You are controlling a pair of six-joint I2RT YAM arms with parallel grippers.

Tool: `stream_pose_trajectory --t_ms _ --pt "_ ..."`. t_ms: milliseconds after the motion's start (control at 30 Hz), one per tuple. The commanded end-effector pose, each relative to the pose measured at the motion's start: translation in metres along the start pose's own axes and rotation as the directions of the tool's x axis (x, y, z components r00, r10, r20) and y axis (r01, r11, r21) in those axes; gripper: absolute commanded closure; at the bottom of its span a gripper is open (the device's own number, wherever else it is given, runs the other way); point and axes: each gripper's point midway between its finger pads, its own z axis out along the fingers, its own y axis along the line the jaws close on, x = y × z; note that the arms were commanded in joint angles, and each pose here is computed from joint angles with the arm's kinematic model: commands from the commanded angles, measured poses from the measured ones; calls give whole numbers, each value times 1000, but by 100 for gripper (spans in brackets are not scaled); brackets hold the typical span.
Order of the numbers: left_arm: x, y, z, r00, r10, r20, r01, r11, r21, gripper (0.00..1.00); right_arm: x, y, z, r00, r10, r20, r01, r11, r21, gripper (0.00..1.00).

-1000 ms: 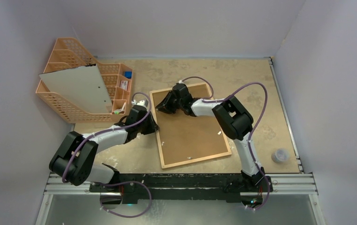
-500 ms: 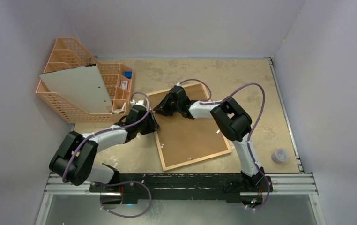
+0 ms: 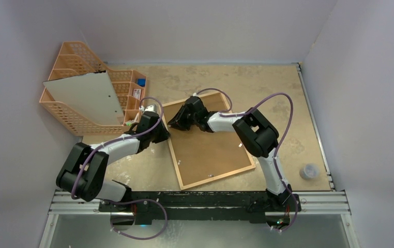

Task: Put the photo into the frame
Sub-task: Install the photo frame at the center of the board.

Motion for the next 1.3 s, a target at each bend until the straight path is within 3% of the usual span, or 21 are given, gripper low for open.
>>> stream_pose_trajectory --t_ms 0,533,933,1267 --pt "-9 -7 2 1000 -4 26 4 1000 28 79 7 -11 -8 999 -32 -16 33 998 58 71" --pt "2 -6 9 999 43 -25 -42 998 48 86 13 -12 8 996 -55 -63 56 998 17 73" --pt "0 -2 6 999 45 -14 -45 999 29 86 -33 1 -25 986 -82 145 76 996 48 73" --pt "-1 -8 5 998 68 0 -68 995 68 93 -22 -6 -6 992 -116 58 115 993 27 74"
